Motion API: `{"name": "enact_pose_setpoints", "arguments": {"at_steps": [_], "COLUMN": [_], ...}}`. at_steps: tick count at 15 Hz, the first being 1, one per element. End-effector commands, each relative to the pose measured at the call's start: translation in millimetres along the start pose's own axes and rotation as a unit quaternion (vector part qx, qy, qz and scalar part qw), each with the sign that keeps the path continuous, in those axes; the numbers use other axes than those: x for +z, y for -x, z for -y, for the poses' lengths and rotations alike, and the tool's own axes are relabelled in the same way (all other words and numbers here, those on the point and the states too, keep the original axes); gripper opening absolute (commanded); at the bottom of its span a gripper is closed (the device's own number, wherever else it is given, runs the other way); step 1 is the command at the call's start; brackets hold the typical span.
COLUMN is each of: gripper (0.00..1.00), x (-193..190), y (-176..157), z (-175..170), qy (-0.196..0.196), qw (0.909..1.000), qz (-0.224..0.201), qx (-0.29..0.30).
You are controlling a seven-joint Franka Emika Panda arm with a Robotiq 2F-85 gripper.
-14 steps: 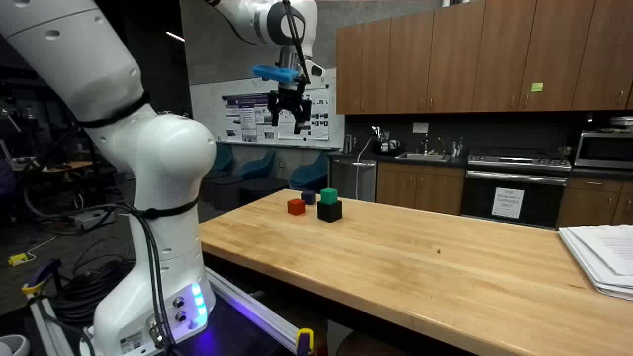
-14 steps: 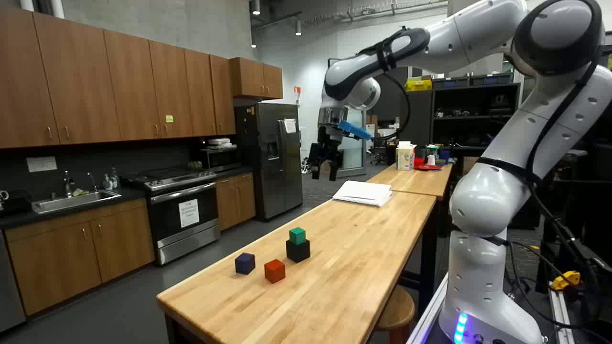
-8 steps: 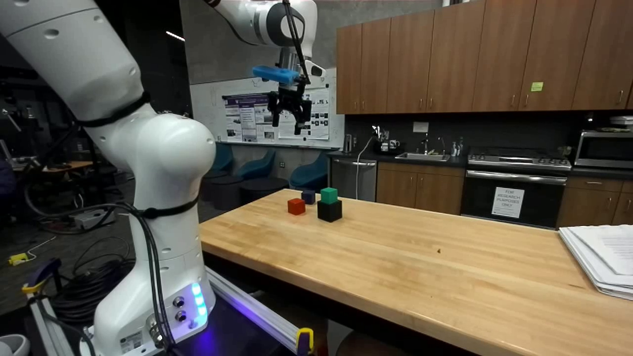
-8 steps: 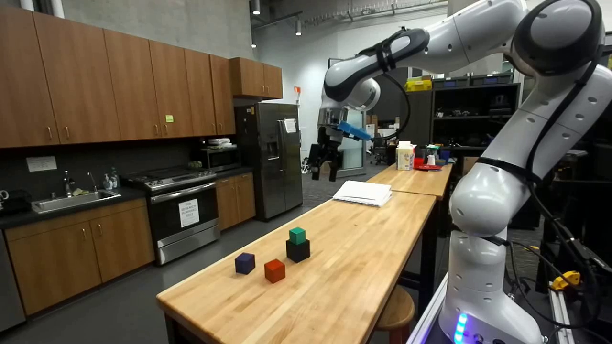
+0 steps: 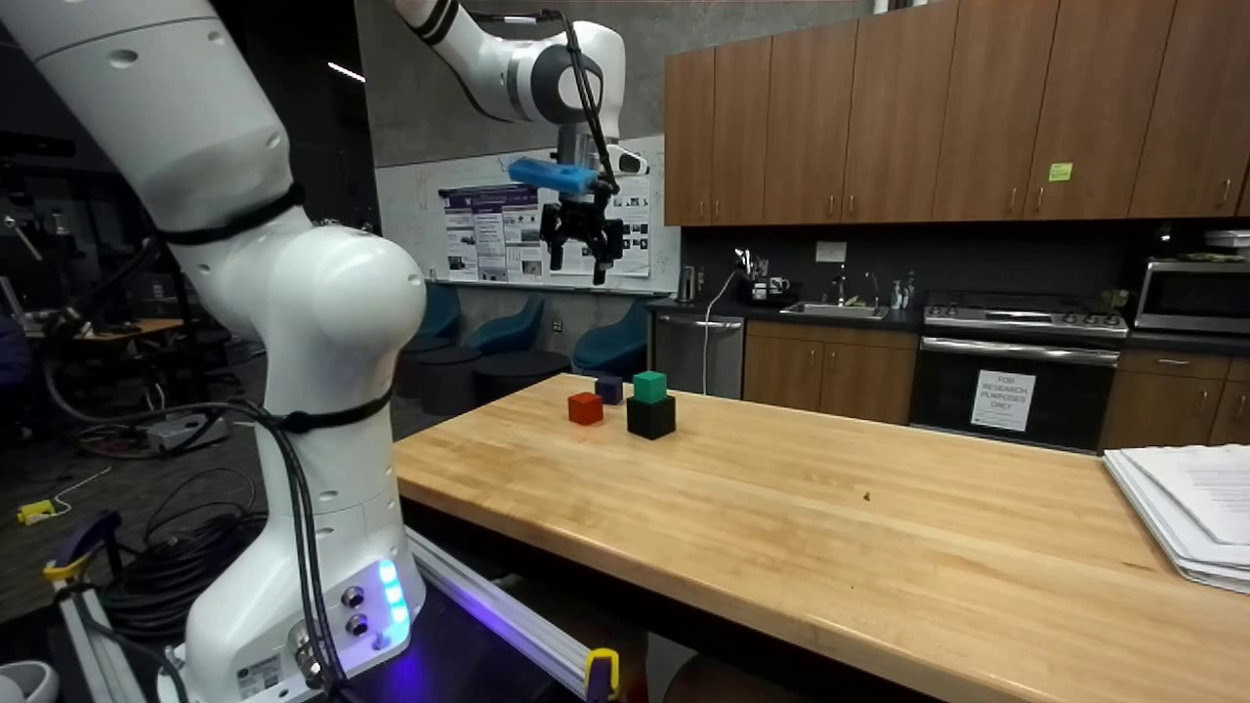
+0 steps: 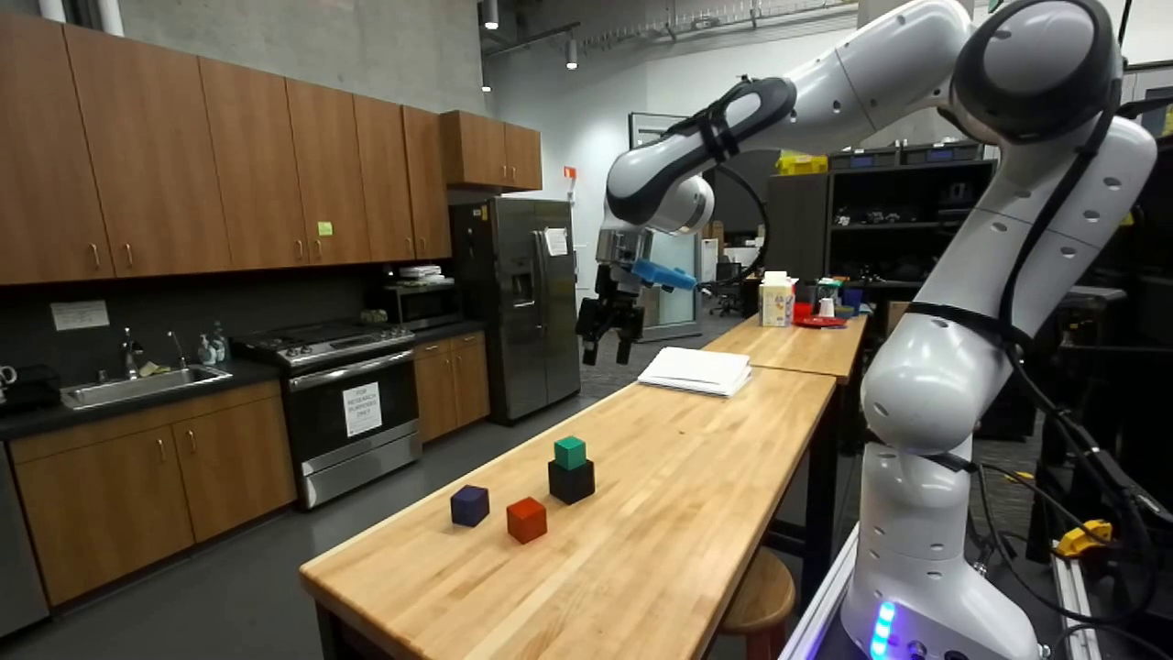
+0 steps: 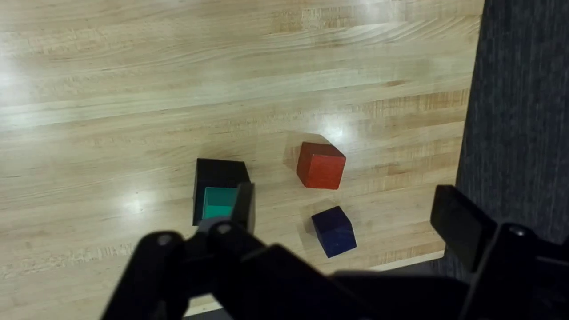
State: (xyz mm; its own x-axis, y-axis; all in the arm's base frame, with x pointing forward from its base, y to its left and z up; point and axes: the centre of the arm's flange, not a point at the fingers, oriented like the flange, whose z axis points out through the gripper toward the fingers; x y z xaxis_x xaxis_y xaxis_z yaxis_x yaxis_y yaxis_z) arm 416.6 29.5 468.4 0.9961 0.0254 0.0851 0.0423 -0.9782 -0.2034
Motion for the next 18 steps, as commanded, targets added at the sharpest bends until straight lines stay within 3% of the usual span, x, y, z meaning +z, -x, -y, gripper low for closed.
{"name": "enact_pose_setpoints", "arguments": {"at_steps": [1, 13, 18], "gripper": [1.00, 1.00, 1.00], "x": [16.4, 54.6, 79.0], "y": [-14.8, -70.4, -83.9], "z": [-1.0, -17.3, -20.6], "qy": [0.020, 0.087, 0.093], "qw": [0.9997, 0.9945, 0.9950], "qz": [-0.014, -0.049, -0.036], "qx": [-0.005, -0.031, 0.013]}}
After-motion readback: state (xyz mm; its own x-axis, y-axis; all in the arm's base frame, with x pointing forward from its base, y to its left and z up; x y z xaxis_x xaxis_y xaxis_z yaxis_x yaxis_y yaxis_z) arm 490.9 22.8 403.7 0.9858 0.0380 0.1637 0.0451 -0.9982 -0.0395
